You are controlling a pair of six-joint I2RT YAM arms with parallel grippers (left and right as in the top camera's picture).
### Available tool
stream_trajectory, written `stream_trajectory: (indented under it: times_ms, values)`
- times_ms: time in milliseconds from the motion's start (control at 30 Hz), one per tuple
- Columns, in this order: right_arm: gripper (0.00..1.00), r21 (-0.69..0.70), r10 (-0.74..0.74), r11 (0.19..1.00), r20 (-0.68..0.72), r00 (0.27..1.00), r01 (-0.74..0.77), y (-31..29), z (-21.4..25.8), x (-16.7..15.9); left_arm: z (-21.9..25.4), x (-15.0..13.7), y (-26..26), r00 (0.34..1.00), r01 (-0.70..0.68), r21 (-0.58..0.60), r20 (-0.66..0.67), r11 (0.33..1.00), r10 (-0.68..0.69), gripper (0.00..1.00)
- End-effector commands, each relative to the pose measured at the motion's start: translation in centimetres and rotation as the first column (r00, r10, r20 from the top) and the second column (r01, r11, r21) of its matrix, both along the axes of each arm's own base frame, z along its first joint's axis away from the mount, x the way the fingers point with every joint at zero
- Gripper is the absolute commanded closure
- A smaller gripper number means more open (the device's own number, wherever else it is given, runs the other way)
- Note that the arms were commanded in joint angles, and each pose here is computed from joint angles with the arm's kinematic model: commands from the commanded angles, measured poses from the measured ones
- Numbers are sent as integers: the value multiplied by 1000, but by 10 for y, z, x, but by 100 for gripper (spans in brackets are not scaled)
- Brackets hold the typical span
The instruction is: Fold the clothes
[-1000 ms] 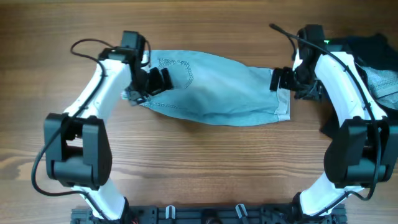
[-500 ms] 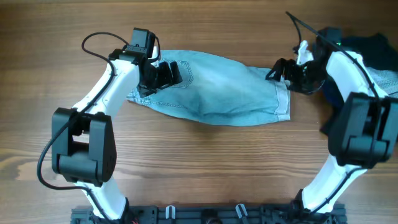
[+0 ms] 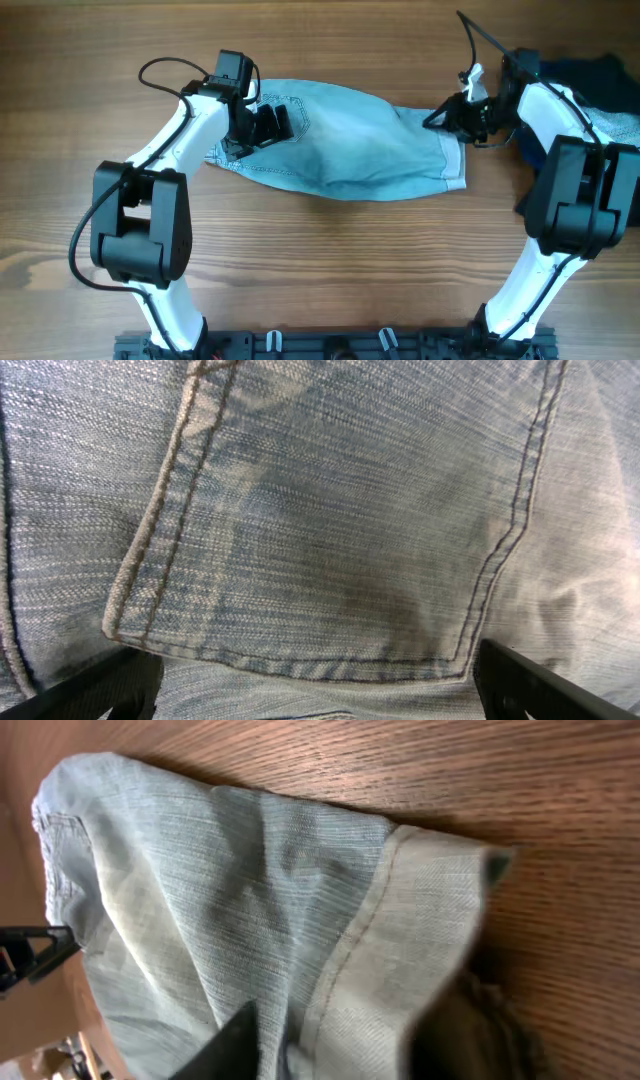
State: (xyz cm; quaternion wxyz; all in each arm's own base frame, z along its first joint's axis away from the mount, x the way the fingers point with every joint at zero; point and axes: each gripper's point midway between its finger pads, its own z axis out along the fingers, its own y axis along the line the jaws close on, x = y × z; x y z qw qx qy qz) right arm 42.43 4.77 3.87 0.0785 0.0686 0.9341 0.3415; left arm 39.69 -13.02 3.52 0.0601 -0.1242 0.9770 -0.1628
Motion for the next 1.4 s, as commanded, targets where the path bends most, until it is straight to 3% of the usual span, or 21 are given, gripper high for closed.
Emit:
stream_trajectory:
  times_ms: [0,233,367,433,633,833,900,933,1067,1133,1233,1267,1367]
  values:
    - [96,20,-49,999,-23,999,49,0,-5,6,-7,3,9,1000,-11,54,-5,998,12,0]
    - [96,-142,-135,980,26,990,138,-43,-2,28,-11,3,25,999,-43,139,-3,989,44,0]
    - [96,-295,-179,938,38,983,182,-74,-5,32,-12,5,39,987,-160,198,0,967,163,4]
    - [96,-351,-201,917,9,980,191,-83,-6,25,-12,5,39,987,-159,199,1,967,163,5]
    - [96,-346,-238,919,-110,965,187,-78,27,0,-13,3,46,986,-164,237,1,957,169,5]
    - [96,-578,-328,810,-305,894,100,-112,20,-61,-13,2,47,986,-164,240,-4,957,169,4]
    - [87,-610,-346,789,-336,876,78,-117,21,-72,-13,3,50,984,-171,240,-2,956,177,4]
    - [69,-621,-348,782,-352,869,62,-119,22,-77,-13,3,52,983,-175,240,-4,955,182,3]
    - [57,-635,-364,772,-423,830,15,-119,26,-98,-13,2,62,978,-197,242,-12,950,206,3]
    - [54,-591,-344,807,-453,823,11,-109,28,-102,-13,3,64,978,-201,242,-13,949,210,2]
    - [53,-371,-149,927,-477,866,-45,-71,35,-99,-13,3,64,977,-201,242,-13,949,211,2]
    - [53,-263,-61,963,-444,894,-65,-52,41,-94,-13,3,64,977,-202,241,-11,949,211,2]
    - [52,-119,40,989,-363,931,-88,-25,57,-84,-13,4,67,976,-211,241,-10,947,220,1]
